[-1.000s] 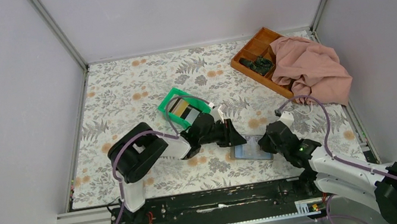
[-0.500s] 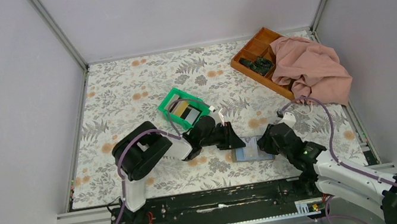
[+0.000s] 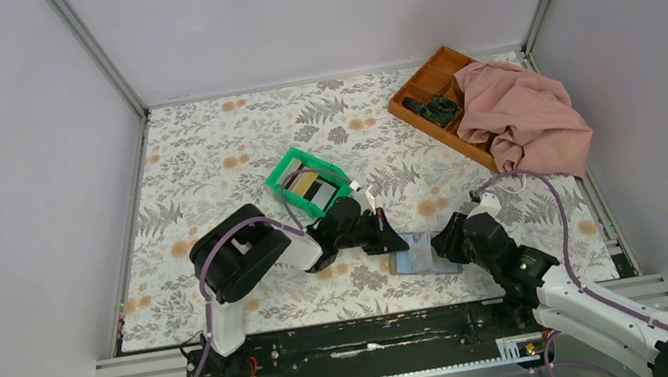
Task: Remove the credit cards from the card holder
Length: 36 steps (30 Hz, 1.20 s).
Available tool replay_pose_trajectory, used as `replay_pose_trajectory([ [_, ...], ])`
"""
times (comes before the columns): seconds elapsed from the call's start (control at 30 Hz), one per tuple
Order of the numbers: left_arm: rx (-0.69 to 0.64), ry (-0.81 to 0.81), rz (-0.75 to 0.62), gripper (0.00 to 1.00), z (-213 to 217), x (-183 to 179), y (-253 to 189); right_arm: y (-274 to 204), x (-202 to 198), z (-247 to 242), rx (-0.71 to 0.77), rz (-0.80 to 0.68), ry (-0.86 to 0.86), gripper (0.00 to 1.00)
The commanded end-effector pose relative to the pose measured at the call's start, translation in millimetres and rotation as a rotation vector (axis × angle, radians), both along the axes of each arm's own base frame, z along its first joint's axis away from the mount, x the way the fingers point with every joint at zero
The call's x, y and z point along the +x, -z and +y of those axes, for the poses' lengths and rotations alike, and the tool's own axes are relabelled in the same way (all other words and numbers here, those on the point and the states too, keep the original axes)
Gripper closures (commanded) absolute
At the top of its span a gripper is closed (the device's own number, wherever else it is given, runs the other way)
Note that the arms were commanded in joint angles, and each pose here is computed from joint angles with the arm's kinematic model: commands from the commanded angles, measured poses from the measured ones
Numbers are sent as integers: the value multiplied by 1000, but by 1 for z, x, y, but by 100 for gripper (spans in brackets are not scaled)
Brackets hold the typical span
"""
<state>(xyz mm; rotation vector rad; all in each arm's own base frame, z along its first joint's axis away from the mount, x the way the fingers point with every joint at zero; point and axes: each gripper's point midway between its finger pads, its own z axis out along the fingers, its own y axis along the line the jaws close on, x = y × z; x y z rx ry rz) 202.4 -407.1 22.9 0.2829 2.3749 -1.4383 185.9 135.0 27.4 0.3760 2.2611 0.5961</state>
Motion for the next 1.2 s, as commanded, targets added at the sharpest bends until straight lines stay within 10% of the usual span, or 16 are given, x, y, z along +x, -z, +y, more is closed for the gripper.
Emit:
replay_pose_trajectory([
  [0.0,0,26,-3,100,-5,-5,8,-14,-6,11,63,-20,-50,62],
  [1.17,-1,17,30,100,0,7,17,-22,-6,-13,90,-34,105,61],
])
